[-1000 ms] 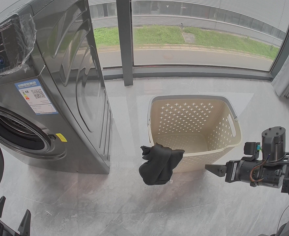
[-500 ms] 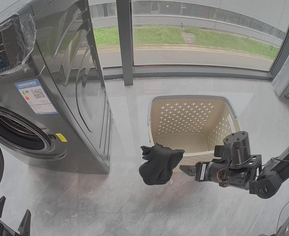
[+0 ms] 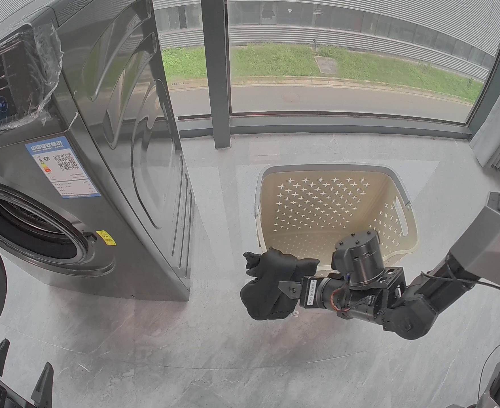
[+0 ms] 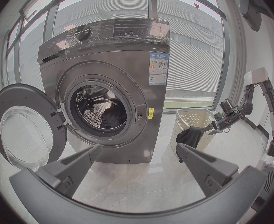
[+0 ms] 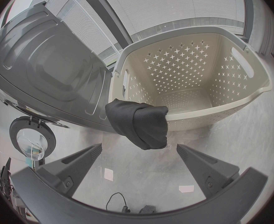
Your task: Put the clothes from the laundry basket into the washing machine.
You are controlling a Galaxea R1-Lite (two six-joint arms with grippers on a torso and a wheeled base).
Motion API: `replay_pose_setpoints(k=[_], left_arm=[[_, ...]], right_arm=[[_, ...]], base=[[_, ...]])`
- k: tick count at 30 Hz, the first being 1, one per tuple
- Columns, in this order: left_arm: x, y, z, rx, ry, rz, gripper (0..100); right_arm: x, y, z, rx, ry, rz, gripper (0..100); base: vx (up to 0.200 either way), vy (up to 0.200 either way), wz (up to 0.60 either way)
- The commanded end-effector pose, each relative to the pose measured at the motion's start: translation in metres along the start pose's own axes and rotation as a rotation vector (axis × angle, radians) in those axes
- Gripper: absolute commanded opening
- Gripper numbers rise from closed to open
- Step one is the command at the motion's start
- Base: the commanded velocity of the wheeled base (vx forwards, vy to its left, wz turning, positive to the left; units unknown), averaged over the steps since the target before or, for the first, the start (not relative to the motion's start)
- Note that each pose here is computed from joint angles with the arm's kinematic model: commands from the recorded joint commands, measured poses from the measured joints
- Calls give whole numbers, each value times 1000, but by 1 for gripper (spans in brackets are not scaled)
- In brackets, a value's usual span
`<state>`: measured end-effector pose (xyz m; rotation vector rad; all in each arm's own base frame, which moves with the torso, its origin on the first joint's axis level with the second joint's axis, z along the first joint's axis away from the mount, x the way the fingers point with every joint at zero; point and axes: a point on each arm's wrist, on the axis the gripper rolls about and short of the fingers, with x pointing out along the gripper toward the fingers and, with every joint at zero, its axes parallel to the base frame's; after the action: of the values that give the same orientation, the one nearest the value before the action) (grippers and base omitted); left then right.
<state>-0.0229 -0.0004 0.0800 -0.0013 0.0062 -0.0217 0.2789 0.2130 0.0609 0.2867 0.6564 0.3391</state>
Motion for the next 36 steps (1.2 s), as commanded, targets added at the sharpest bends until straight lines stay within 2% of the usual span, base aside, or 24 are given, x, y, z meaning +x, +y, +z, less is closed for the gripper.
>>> replay_pose_setpoints(k=[1, 7, 14, 15, 21, 25, 28, 29, 30, 32, 34, 36], left_arm=[[0, 0, -4, -2, 6, 0, 100], [0, 0, -4, -2, 6, 0, 100], [0, 0, -4, -2, 6, 0, 100], [0, 0, -4, -2, 6, 0, 100], [0, 0, -4, -3, 6, 0, 100], [0, 0, -4, -3, 6, 0, 100], [0, 0, -4, -5, 6, 0, 100], [0, 0, -4, -5, 6, 0, 100], [0, 0, -4, -5, 6, 0, 100], [0, 0, -4, -7, 6, 0, 100], [0, 0, -4, -7, 6, 0, 100], [0, 0, -4, -7, 6, 0, 100]], right_arm=[[28, 0, -12, -5, 35, -15, 100], [47, 3, -7, 24, 6, -5, 100], [64, 3, -3, 35, -15, -6, 100], [66, 3, -1, 36, -20, -6, 0], [68, 7, 0, 38, -28, 5, 0], [55, 15, 0, 43, -29, 25, 0], [30, 25, 6, 41, -45, 63, 0], [10, 29, 9, 38, -54, 81, 0], [10, 29, 9, 38, -54, 81, 0], [-42, 33, 19, 28, -95, 135, 0], [-52, 34, 20, 27, -102, 148, 0], [-101, 31, 21, 18, -134, 211, 0]], base=[[0, 0, 0], [0, 0, 0], [0, 0, 0], [0, 0, 0], [0, 0, 0], [0, 0, 0], [0, 0, 0], [0, 0, 0], [0, 0, 0], [0, 0, 0], [0, 0, 0], [0, 0, 0]])
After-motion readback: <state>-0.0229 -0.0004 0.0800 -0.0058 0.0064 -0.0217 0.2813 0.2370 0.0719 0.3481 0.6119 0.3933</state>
